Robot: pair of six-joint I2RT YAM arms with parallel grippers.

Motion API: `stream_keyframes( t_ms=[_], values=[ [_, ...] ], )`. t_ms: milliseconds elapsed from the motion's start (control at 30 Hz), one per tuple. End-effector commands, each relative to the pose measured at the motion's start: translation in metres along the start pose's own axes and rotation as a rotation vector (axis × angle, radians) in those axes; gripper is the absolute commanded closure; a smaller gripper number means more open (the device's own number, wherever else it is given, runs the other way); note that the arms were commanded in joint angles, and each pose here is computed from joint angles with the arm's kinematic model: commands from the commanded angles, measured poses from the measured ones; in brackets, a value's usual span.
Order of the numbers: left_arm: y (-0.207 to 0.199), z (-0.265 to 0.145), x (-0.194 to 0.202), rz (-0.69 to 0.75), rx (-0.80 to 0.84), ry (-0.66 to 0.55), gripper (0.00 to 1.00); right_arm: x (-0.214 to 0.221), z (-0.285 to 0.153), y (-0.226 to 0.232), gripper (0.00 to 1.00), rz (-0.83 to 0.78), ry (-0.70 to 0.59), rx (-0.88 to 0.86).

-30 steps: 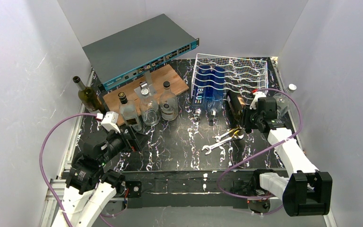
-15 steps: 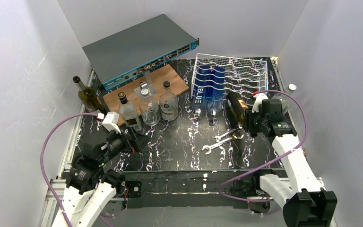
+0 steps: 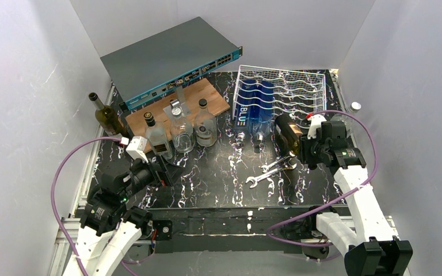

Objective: Take the wine bottle off the wine rack
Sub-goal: Pick up the wine bottle from the wine rack, then place the wine bottle at the center of the board.

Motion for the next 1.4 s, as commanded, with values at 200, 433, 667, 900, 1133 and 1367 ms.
stream_keyframes(
  t_ms=[200,433,667,900,1133,1367],
  values=[
    [-0.01,0.001,-0.002,0.028,0.076,0.037,0.02,-0.049,-0.04,0.008,0.99,-0.133,-0.213,-0.049],
    [-0.015,0.001,-0.001,0.033,0.117,0.059,0.01,-0.048,-0.046,0.014,0.99,-0.2,-0.198,-0.11],
    [-0.024,0.006,-0.002,0.027,0.192,0.107,0.01,-0.054,-0.055,0.02,0.99,-0.291,-0.208,-0.174],
    [-0.041,0.018,0.004,0.029,0.395,0.231,0.01,-0.046,-0.049,0.03,0.99,-0.475,-0.088,-0.328],
    [-0.047,0.027,0.009,0.068,0.425,0.284,0.01,-0.052,-0.046,0.065,0.99,-0.703,-0.007,-0.413],
    [-0.048,0.029,0.015,0.104,0.44,0.303,0.01,-0.066,-0.051,0.085,0.99,-0.887,0.02,-0.429]
  ],
)
Point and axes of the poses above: each gripper's point midway between its finger pads, its own z axis out along the fingers, its own y axis along the line the jaws close on, x = y × z, the point moved 6 cm from there along -z, back along the fingers, and after that the axes turned 3 degrees about z, right-handed, at the moved point
